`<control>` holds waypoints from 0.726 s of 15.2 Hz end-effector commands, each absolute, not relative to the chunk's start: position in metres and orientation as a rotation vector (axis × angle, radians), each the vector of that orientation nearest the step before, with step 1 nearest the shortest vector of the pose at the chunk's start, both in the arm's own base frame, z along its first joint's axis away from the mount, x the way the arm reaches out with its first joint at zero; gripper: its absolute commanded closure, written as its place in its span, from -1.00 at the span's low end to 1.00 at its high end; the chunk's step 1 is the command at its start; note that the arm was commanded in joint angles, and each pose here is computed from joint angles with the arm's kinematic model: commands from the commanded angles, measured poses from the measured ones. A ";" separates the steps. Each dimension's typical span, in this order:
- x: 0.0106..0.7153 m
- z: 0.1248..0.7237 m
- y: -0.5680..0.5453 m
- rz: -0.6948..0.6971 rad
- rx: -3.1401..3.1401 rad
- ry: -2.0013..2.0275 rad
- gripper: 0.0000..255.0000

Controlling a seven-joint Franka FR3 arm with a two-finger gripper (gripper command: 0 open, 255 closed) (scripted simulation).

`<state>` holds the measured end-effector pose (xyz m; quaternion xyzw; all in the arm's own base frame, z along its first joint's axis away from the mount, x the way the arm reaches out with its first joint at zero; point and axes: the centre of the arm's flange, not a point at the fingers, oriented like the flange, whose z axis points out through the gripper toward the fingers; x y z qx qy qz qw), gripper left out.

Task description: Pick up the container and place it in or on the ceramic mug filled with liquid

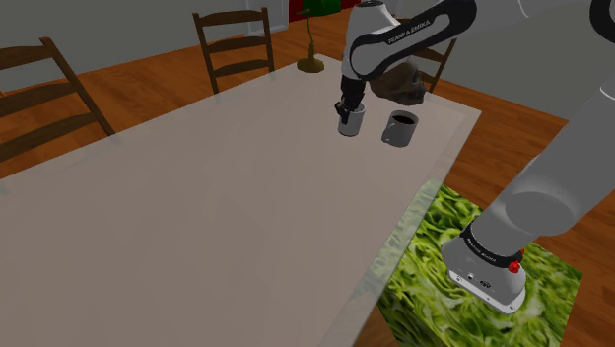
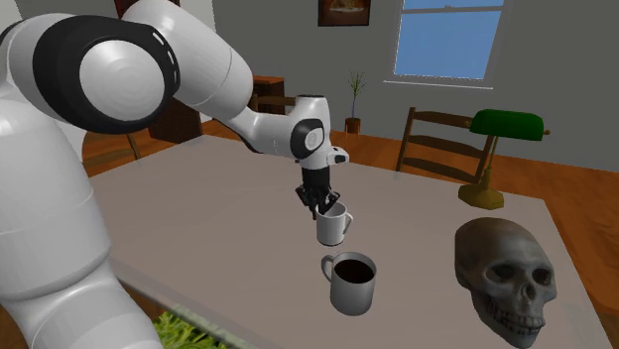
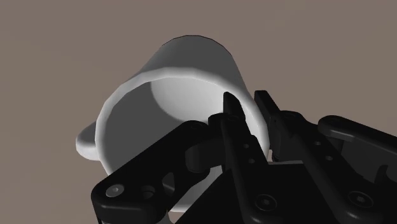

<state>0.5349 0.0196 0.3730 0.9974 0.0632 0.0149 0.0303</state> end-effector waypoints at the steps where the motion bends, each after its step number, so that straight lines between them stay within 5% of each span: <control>1: 0.534 0.384 0.018 0.046 3.074 0.195 1.00; 11: 0.534 0.437 0.018 0.046 3.074 0.195 1.00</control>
